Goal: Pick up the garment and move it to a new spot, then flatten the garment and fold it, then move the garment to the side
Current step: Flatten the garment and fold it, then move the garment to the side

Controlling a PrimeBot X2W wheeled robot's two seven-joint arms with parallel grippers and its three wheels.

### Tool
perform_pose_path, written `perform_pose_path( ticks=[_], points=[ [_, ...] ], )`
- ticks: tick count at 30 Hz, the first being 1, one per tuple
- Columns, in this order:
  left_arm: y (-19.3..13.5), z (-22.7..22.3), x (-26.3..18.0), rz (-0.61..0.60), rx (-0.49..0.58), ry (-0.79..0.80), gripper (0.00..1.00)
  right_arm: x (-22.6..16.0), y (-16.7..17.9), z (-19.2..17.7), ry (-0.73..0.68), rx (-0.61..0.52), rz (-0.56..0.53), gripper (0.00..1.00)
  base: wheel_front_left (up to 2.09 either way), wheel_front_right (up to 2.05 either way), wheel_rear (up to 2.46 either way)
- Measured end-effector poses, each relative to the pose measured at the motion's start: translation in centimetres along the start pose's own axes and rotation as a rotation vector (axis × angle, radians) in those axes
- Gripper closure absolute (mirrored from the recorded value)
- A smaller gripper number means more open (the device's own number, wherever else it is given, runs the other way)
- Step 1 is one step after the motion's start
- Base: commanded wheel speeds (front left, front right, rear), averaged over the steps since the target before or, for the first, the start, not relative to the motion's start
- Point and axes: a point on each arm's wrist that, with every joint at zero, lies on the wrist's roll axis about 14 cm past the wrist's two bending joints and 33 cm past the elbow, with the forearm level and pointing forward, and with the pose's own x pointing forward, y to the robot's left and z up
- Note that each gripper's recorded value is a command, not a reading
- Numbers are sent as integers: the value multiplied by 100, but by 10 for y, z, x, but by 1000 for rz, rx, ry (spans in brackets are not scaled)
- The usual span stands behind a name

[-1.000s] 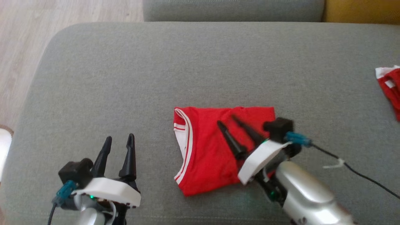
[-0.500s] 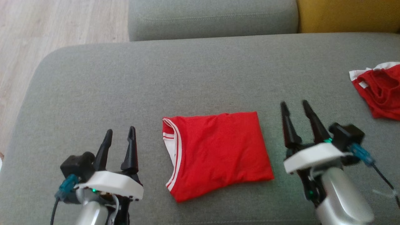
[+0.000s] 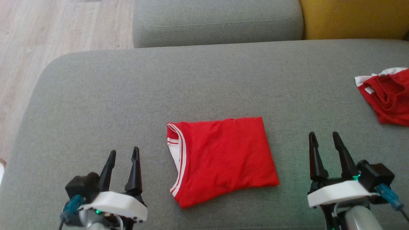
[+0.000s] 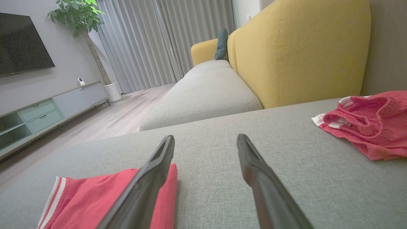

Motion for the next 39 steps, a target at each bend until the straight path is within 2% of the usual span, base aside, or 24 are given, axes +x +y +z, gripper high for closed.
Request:
perform_pose_path(
  ticks=[21,26,35,39],
  points=[
    [0,-1,-5,6,6,-5,0,-4,2,0,30,-16,8,0,0,0,0],
    [1,-1,-7,6,4,-3,0,-6,0,-18,155,-30,2,0,0,0,0],
    [10,-1,-16,52,-22,-12,0,4,16,-54,430,-59,56,0,0,0,0],
    [17,-3,-19,82,-32,-9,0,12,24,-63,497,-47,80,0,0,0,0]
  ],
)
